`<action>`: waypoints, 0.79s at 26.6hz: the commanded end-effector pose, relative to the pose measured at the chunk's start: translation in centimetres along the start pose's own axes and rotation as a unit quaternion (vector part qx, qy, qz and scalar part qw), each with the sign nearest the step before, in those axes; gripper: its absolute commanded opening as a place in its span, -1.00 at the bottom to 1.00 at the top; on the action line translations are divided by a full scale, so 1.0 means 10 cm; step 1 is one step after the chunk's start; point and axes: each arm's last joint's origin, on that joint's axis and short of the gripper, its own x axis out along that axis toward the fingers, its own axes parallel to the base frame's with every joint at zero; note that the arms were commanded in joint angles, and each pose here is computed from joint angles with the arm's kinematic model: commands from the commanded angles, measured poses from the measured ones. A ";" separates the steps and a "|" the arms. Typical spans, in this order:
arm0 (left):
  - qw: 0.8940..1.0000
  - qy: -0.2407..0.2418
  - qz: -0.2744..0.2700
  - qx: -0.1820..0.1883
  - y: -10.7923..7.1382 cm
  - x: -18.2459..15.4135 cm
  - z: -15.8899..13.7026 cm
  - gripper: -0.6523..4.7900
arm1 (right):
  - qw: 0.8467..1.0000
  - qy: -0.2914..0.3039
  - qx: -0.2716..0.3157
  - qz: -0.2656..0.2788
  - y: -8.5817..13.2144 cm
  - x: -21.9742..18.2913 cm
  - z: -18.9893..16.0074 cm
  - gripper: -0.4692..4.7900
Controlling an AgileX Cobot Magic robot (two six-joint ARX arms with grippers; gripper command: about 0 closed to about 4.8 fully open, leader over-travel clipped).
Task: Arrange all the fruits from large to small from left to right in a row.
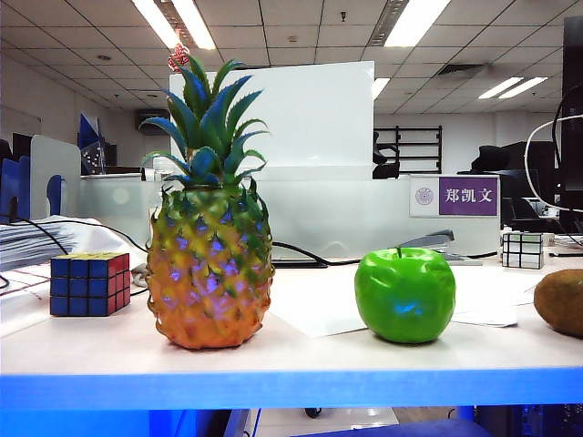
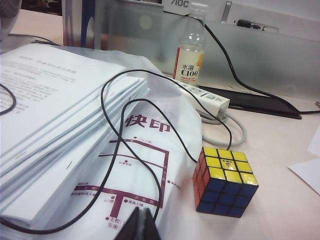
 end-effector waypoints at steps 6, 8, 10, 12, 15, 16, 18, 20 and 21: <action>1.000 -0.007 -0.001 0.000 0.00 0.00 0.01 -0.78 | 0.998 -0.010 0.054 0.019 0.00 0.04 -0.13 -0.82; 1.000 -0.007 -0.001 0.000 0.00 0.00 0.01 -0.78 | 0.998 -0.009 0.056 0.019 0.00 0.05 -0.16 -0.82; 1.000 -0.007 -0.001 0.001 0.00 0.00 0.02 -0.78 | 0.998 -0.011 0.058 0.020 0.00 0.05 -0.19 -0.82; 1.000 -0.007 -0.001 0.000 0.00 0.00 0.01 -0.78 | 0.998 -0.012 0.061 0.021 0.00 0.06 -0.22 -0.82; 1.000 -0.007 -0.001 0.000 0.00 0.00 0.01 -0.78 | 0.998 -0.010 0.062 0.021 0.00 0.06 -0.23 -0.82; 1.000 -0.007 -0.001 0.000 0.00 0.00 0.01 -0.78 | 0.998 -0.011 0.062 0.021 0.00 0.06 -0.23 -0.82; 1.000 -0.007 -0.001 0.001 0.00 0.00 0.02 -0.78 | 0.998 -0.011 0.062 0.021 0.00 0.06 -0.23 -0.82; 1.000 -0.007 -0.001 0.001 0.00 0.00 0.01 -0.78 | 0.998 -0.010 0.062 0.022 0.00 0.06 -0.23 -0.82; 1.000 -0.007 -0.001 0.001 0.00 0.00 0.01 -0.78 | 0.998 -0.010 0.062 0.023 0.01 0.06 -0.23 -0.82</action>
